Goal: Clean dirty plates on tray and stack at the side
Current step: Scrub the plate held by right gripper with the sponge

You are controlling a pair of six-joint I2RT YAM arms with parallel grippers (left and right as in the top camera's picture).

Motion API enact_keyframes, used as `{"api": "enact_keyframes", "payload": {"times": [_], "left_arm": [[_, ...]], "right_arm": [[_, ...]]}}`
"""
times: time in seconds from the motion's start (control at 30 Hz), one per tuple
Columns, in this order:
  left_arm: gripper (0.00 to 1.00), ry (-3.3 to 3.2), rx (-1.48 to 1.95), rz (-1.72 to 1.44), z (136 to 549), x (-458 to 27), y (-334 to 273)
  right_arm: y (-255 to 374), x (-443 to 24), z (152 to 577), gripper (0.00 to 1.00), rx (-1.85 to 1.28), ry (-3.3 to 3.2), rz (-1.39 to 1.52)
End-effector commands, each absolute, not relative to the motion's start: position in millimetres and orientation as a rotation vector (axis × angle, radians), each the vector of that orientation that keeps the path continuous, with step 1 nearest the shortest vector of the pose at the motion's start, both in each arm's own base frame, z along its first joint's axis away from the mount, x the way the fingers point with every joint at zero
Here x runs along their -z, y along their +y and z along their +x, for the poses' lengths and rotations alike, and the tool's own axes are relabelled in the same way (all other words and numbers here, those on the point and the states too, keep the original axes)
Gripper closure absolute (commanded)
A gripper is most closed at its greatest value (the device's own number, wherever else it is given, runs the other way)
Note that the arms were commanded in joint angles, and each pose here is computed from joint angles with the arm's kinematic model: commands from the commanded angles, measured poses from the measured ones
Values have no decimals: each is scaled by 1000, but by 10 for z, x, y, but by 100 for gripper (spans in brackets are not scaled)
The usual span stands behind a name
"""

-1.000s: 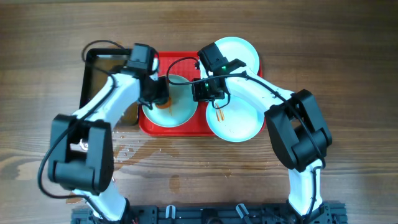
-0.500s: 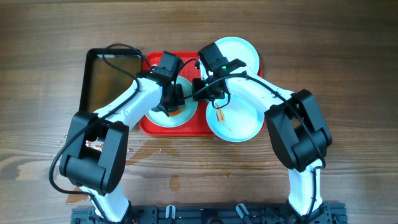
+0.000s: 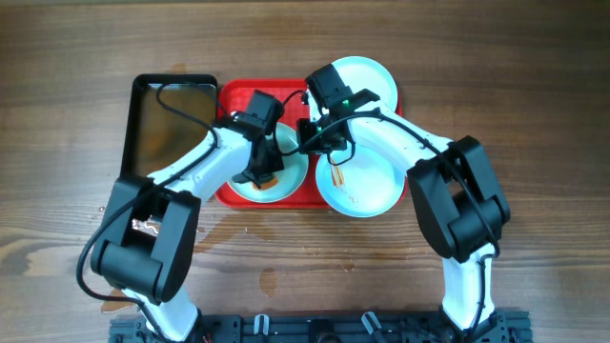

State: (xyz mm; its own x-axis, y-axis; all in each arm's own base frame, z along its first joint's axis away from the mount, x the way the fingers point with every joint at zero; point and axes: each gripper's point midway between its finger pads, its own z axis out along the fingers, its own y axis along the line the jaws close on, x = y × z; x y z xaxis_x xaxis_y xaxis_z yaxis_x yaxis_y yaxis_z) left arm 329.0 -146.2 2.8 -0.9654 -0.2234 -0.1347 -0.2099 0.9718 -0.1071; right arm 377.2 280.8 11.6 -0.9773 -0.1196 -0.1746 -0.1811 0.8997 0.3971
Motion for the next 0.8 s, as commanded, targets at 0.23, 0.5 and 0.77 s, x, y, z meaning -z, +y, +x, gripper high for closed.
{"api": "enact_keyframes", "payload": {"times": [0.23,0.5,0.77], "left_arm": [[96,3000,334,-457,3323,119,-1425],[96,3028,434,-305,3313,101,-1415],[96,3010,603,21,3290,35,-1546]], "right_arm": [[3073,24,3739,96,-819,2919,-241],[3156,300,3561,96,-1068,3014,-189],[3143,283,3568,96,-1102,3013,-179]]}}
